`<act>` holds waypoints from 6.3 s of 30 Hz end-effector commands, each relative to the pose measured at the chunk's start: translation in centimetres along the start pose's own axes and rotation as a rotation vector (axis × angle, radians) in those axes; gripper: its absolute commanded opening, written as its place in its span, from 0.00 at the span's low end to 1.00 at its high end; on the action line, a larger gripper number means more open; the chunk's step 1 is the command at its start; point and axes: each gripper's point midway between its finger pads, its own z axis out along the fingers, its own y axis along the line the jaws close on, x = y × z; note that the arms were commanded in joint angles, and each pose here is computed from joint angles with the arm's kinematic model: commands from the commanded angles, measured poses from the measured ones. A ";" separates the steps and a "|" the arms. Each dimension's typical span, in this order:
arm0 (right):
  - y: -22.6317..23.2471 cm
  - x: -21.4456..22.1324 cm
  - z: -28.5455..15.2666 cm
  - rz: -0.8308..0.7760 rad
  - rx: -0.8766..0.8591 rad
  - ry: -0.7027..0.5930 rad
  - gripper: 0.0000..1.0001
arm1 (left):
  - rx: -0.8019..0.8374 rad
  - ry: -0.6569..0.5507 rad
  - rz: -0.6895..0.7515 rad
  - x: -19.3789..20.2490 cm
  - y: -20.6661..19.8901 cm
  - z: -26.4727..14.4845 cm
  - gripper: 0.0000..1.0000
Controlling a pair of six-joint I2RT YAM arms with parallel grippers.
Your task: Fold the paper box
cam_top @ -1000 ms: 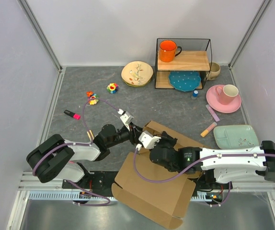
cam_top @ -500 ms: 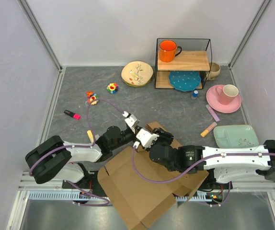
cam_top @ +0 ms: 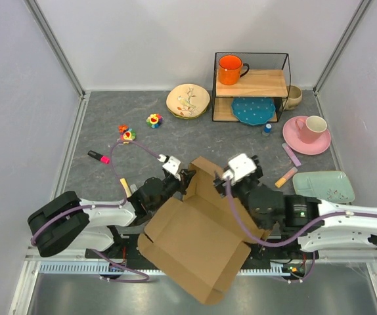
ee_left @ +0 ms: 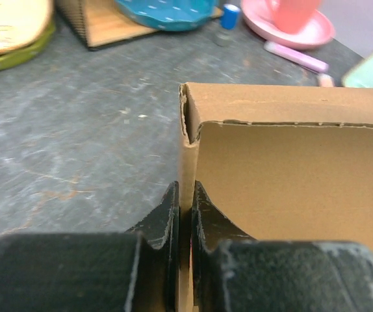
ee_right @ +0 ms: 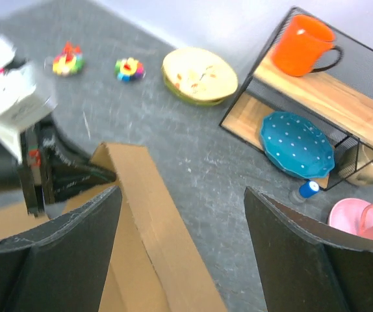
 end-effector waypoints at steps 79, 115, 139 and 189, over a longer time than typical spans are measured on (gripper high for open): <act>-4.4 26.2 1.7 0.744 0.488 0.502 0.71 | -0.742 0.170 -0.105 -0.1 10.3 -2.2 0.02; 2.9 22.5 5.6 0.225 0.177 0.526 0.51 | -0.755 0.204 -0.100 1.2 10.6 -2.7 0.02; -12.1 16.0 2.0 0.652 0.598 0.242 0.80 | -0.775 0.174 -0.126 1.0 10.9 -3.6 0.02; -2.4 17.6 5.6 0.667 -0.002 0.323 0.11 | -0.728 -0.052 -0.056 -2.3 11.1 -2.0 0.02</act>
